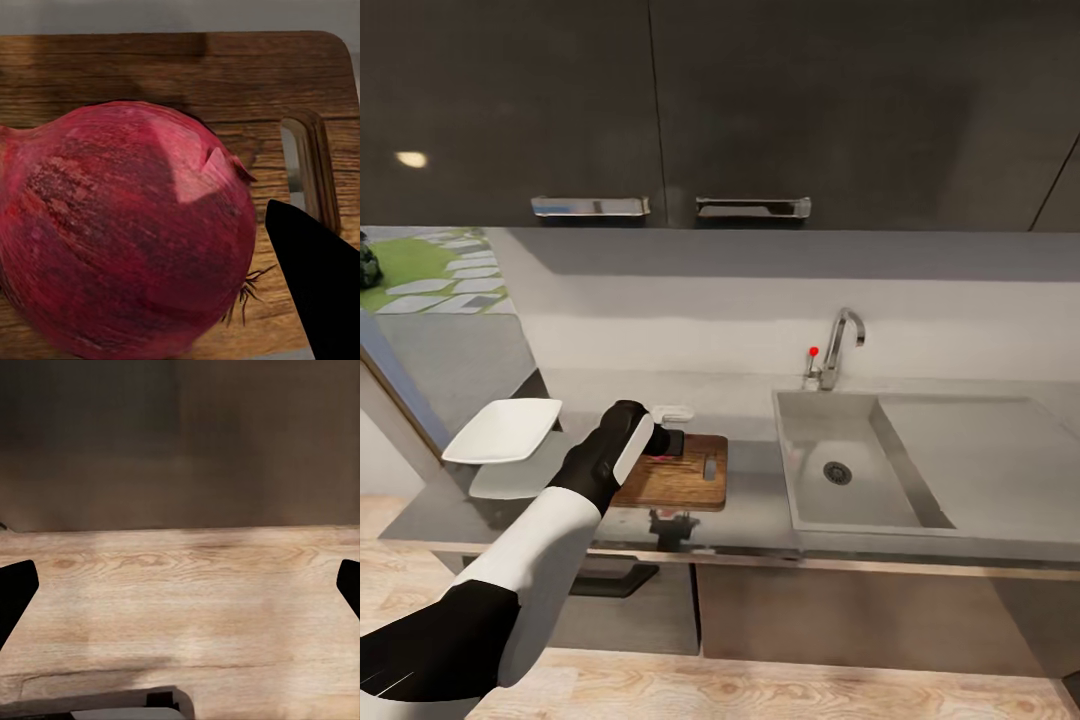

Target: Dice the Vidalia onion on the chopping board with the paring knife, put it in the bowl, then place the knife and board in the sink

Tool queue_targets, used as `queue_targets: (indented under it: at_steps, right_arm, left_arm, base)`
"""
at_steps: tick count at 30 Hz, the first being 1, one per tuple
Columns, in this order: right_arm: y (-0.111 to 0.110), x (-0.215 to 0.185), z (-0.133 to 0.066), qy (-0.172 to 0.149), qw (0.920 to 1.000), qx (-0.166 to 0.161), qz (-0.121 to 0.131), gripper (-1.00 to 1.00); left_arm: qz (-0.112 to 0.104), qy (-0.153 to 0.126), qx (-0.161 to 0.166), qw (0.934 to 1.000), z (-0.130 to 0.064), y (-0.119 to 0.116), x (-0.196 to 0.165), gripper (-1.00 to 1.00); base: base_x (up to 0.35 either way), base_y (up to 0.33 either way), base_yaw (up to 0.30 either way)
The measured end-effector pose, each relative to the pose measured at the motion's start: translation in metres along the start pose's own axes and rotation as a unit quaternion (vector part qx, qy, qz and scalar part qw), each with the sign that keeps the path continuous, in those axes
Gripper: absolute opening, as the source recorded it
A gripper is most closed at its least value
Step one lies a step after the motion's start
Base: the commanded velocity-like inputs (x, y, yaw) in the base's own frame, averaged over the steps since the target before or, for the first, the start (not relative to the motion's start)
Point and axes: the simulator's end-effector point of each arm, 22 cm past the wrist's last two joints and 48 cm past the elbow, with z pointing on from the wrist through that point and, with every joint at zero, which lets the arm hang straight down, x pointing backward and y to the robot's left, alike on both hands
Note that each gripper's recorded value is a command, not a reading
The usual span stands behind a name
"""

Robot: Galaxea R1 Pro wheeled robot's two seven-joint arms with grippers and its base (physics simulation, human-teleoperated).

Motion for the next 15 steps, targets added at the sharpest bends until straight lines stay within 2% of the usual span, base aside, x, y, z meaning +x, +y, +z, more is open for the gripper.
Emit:
queue_targets:
  at_steps: [15]
  right_arm:
    - [0.0,0.006,-0.001,0.008,1.0,0.0,-0.001,1.0]
  left_arm:
    - [-0.002,0.015,-0.001,0.9999,0.012,0.002,0.012,-1.0]
  base:
    - [0.093,0.034,0.0]
